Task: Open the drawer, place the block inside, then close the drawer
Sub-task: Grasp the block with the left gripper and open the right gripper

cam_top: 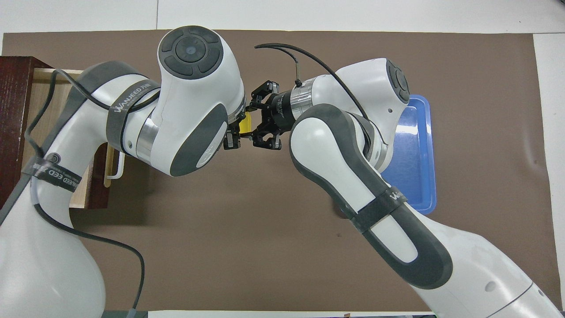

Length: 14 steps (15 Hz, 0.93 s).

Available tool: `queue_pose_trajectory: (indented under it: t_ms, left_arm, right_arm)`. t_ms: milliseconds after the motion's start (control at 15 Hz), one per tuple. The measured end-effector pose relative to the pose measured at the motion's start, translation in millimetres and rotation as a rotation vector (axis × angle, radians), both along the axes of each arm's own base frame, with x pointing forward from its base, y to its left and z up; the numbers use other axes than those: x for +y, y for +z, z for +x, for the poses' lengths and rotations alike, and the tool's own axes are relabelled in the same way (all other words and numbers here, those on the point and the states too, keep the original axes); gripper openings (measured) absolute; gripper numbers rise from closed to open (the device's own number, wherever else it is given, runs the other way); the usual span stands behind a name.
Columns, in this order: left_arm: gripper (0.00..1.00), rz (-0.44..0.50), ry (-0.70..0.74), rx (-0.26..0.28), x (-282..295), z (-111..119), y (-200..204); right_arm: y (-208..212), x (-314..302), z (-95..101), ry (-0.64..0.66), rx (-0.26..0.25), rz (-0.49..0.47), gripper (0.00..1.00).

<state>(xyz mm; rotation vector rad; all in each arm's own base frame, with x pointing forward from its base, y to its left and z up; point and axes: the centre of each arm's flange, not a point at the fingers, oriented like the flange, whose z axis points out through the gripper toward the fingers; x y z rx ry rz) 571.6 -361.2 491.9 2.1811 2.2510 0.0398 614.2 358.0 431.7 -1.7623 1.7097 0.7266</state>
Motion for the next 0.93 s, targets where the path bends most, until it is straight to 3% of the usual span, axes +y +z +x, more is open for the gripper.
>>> queue_pose_trajectory:
  t_ms: [600, 667, 933]
  left_arm:
    - [0.57, -0.003, -0.003, -0.004, -0.5, 0.3, 0.5]
    - [0.57, -0.003, -0.001, -0.004, -0.7, 0.3, 0.4]
    - [0.57, -0.004, 0.006, -0.005, -0.4, 0.6, 0.0]
  right_arm:
    - [0.4, -1.0, 0.7, -0.003, 0.0, 0.0, 0.56]
    - [1.2, -1.5, 1.3, -0.013, 0.006, 0.001, 0.61]
    - [8.9, -8.0, 6.1, -0.046, 0.014, 0.005, 0.99]
